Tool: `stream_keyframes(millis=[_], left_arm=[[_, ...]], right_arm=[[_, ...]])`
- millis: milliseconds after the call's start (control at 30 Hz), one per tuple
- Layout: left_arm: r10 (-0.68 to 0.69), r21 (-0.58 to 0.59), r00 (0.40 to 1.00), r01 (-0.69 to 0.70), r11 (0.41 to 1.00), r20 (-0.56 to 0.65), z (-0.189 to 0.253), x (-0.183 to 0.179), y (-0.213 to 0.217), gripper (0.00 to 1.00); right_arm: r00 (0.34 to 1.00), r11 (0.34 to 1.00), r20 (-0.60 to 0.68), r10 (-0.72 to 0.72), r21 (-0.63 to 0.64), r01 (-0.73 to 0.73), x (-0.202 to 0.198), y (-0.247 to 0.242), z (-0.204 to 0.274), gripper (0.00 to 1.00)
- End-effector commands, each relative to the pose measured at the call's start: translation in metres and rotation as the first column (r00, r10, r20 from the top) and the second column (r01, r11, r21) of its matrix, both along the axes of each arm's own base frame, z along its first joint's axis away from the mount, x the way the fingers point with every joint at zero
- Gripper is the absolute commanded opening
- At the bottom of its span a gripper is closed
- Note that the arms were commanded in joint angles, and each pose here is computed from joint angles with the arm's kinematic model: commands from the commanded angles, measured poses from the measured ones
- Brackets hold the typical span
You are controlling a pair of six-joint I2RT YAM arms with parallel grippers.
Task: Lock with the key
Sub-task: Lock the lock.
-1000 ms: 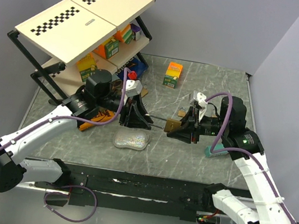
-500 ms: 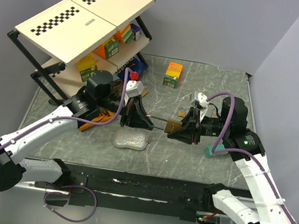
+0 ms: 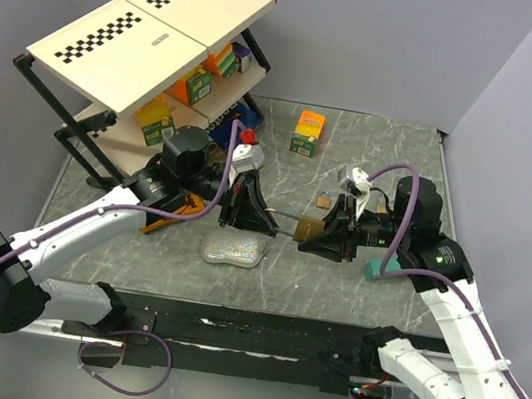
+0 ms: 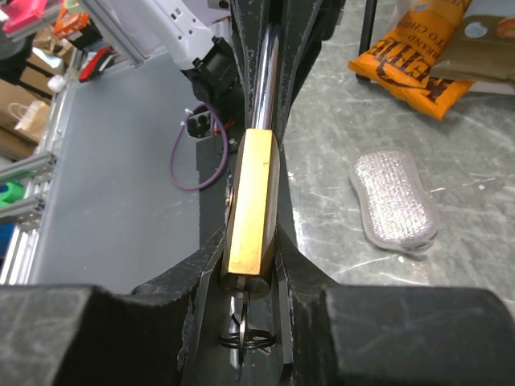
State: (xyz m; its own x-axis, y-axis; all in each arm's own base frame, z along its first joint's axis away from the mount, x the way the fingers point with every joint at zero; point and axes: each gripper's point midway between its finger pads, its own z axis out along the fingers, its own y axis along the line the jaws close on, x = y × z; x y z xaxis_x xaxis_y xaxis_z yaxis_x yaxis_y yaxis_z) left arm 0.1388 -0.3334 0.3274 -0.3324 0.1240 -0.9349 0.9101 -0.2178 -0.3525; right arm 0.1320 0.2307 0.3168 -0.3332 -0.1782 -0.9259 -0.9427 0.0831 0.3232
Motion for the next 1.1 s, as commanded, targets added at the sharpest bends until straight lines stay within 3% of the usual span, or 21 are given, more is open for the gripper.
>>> stream_keyframes(millis=[0,267,500,567,600,633,700,800,933,1067], left_arm=[[-0.055,-0.122,0.994,0.067,0.99,0.093,0.031,-0.015,-0.043,0.01],[-0.062,-0.117,0.994,0.072,0.991,0.091,0.027,-0.014,-0.049,0.01],[0.027,-0.048,0.996,-0.022,0.999,0.088,0.01,0.012,-0.018,0.01],[0.06,-0.023,0.994,-0.058,0.998,0.094,0.005,0.023,-0.004,0.01],[0.072,-0.015,0.993,-0.071,0.997,0.097,0.002,0.028,0.0,0.01],[0.092,-0.011,0.989,-0.092,0.996,0.112,0.001,0.035,0.006,0.01],[0.098,0.015,0.99,-0.1,0.995,0.106,-0.004,0.036,0.013,0.01],[0.099,0.025,0.986,-0.103,0.994,0.134,-0.007,0.037,0.018,0.01],[0.084,0.02,0.988,-0.088,0.996,0.129,-0.006,0.035,0.018,0.01],[0.066,0.012,0.989,-0.068,0.998,0.131,-0.005,0.033,0.017,0.01]], right_arm=[[0.971,0.977,0.181,0.155,0.116,-0.177,-0.002,0.033,0.028,0.0],[0.968,0.972,0.179,0.177,0.121,-0.2,0.002,0.039,0.029,0.0],[0.978,0.985,0.139,0.153,0.052,-0.162,0.002,0.018,0.016,0.03],[0.986,0.992,0.125,0.111,0.046,-0.117,0.01,0.008,0.016,0.23],[0.986,0.994,0.137,0.093,0.04,-0.099,0.013,0.003,0.016,0.47],[0.992,0.997,0.103,0.066,0.022,-0.069,0.015,-0.004,0.011,0.57],[0.99,1.0,0.141,0.024,-0.009,-0.023,0.023,-0.013,0.011,0.74],[0.991,0.998,0.129,-0.026,-0.054,0.033,0.026,-0.028,0.002,0.86],[0.991,0.994,0.127,-0.045,-0.089,0.057,0.027,-0.038,-0.005,0.85],[0.991,0.994,0.132,-0.036,-0.094,0.049,0.027,-0.038,-0.012,0.7]])
